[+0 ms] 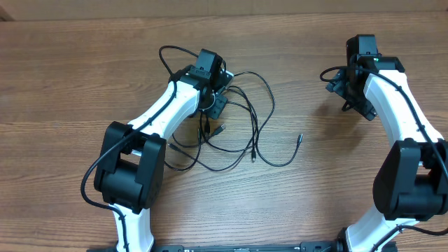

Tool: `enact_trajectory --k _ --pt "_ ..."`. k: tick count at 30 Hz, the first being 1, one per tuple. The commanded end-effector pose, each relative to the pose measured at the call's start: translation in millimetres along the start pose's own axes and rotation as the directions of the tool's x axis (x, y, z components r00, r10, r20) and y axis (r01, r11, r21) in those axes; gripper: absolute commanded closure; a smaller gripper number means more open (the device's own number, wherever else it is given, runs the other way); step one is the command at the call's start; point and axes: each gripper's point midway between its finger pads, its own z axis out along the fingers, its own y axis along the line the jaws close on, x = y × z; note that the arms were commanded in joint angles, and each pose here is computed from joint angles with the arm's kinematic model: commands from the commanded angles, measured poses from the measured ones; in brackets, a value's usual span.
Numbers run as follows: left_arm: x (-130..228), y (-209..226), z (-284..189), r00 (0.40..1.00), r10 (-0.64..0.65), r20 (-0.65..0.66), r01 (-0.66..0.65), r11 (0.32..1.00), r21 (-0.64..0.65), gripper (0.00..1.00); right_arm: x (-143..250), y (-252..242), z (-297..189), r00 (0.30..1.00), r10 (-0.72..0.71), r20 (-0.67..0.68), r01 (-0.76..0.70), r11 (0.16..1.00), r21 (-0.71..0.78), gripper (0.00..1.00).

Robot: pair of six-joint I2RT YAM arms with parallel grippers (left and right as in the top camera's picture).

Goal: Untangle cables

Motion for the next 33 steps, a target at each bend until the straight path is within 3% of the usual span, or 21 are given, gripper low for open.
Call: enact_trajectory --k 1,7,12,16,30,33 --pt "3 -4 6 0.994 0.105 -0.003 -0.105 0.994 0.005 0.59 -3 -1 -3 1.0 0.01 0.015 -0.01 1.0 0.0 0.0" --pt "9 1 14 0.993 0.116 -0.002 -0.116 0.993 -0.025 0.56 -3 -1 -3 1.0 0.01 0.015 -0.01 1.0 0.0 0.0" --pt "10 1 24 0.974 0.223 0.024 -0.222 0.974 -0.037 0.57 -3 -1 -3 1.0 0.01 0.015 -0.01 1.0 0.0 0.0" --pt "4 3 29 0.956 0.286 0.064 -0.283 0.957 -0.06 0.52 -3 -1 -3 1.0 0.01 0.015 -0.01 1.0 0.0 0.0" --pt "20 9 58 0.949 0.316 0.023 -0.314 0.948 -0.049 0.58 -3 -1 -3 1.0 0.01 0.015 -0.01 1.0 0.0 0.0" --pt "33 10 74 0.937 0.349 -0.019 -0.349 0.937 -0.029 0.73 -3 -1 -3 1.0 0.01 0.015 -0.01 1.0 0.0 0.0"
